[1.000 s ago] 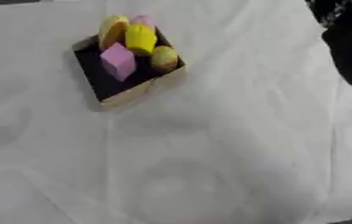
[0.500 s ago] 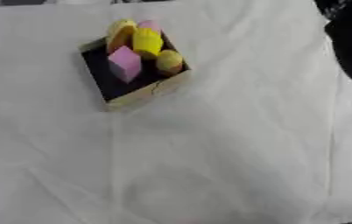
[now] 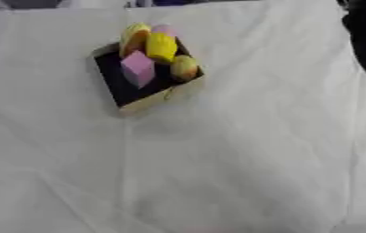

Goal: Pick up objects on the table and place them in the box.

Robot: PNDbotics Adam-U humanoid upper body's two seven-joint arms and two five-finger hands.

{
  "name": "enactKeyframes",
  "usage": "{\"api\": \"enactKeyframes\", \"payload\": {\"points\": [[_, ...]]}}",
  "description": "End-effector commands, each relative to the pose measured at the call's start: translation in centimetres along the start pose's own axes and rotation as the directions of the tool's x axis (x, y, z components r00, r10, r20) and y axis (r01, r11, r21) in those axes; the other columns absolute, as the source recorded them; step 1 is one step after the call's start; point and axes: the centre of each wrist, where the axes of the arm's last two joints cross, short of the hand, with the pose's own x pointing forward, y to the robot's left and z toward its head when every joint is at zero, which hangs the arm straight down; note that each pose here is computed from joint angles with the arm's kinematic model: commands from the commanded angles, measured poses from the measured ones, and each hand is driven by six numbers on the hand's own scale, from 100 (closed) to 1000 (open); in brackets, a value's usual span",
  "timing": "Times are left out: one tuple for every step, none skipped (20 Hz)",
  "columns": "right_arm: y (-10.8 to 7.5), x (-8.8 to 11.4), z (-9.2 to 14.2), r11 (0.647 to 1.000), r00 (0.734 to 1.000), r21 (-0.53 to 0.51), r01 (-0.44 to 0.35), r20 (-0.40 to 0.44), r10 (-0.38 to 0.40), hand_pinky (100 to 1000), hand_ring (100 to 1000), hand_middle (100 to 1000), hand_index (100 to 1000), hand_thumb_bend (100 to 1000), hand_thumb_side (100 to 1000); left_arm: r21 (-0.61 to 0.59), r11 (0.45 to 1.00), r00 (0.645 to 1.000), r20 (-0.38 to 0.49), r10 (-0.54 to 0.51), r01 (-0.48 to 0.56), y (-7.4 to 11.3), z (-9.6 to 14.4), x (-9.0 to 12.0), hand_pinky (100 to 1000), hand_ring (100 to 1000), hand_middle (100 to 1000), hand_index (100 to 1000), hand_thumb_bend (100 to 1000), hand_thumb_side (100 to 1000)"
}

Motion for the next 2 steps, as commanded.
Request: {"api": "enactKeyframes", "payload": {"points": [[-0.03,1.00,-0.49,1.000,0.999,0.019,-0.015,0.030,0.015,1000,915,618,801,100,473,-0.004,1.000,1.000,0.012,0.022,-0.022,-0.36,-0.78,0.50,762,715,675,814,100,571],[0.02,0.96,-0.49,1.000,0.999,0.019,-0.011,0.031,0.010,1000,922,623,803,100,472,-0.003,1.000,1.000,0.007,0.028,-0.028,-0.44,-0.77,0.48,762,716,675,814,100,570]]}}
